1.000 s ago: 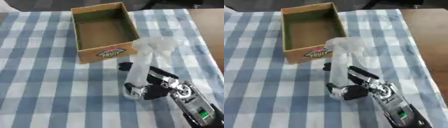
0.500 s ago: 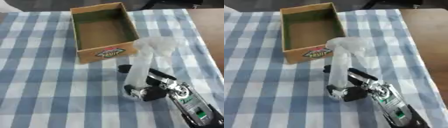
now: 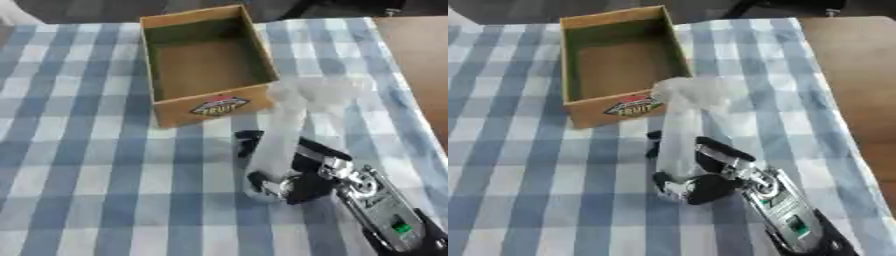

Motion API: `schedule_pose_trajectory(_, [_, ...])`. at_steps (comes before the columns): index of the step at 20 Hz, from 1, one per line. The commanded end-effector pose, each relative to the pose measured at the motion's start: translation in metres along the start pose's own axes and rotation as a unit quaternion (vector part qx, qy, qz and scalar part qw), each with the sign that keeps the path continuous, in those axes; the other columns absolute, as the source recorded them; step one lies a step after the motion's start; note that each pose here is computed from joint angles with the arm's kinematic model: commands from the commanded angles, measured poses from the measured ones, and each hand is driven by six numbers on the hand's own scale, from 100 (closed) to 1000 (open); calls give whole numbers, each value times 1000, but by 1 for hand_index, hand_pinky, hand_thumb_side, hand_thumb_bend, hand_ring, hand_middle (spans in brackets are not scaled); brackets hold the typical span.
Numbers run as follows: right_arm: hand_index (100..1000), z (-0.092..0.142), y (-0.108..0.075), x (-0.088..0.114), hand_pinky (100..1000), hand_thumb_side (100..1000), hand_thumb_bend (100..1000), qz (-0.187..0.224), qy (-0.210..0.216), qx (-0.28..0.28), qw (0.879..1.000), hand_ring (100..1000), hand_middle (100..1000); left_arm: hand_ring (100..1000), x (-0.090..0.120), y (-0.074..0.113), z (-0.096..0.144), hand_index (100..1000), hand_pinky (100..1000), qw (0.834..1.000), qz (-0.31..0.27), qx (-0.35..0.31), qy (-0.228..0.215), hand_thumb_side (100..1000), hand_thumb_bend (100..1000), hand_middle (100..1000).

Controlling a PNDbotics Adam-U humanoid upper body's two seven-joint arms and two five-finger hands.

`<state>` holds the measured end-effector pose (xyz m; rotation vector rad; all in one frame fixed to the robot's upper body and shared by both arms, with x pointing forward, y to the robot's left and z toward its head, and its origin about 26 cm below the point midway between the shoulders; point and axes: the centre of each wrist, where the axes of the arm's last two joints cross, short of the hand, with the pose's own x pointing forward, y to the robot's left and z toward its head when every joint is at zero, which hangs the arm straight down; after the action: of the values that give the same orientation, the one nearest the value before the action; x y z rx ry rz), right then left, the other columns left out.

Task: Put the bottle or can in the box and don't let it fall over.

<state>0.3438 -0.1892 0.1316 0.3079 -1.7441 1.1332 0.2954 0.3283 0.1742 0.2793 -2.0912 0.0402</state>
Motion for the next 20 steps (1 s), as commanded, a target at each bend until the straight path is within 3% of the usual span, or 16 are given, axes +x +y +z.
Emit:
schedule_pose_trajectory(1, [664,3,4,-7,818,234,100,-16,22,-13,1000,992,991,555,7,2,-3,873,1000,1000,-3,-5,-13,435,579,725])
schedule_pose_trajectory(5, [577,3,3,1,800,242,100,-30,21,-46,998,963,935,556,7,2,-3,873,1000,1000,-4,-6,-12,436,578,725])
schedule_pose_trajectory(8, [546,3,2,8,793,301,100,-42,21,-65,997,949,908,557,7,2,-3,873,1000,1000,-4,-7,-12,437,576,725])
schedule_pose_trajectory(20, [533,10,-10,43,788,312,100,-55,0,-81,995,943,895,560,6,3,-2,873,1000,1000,-5,-7,-10,440,574,726])
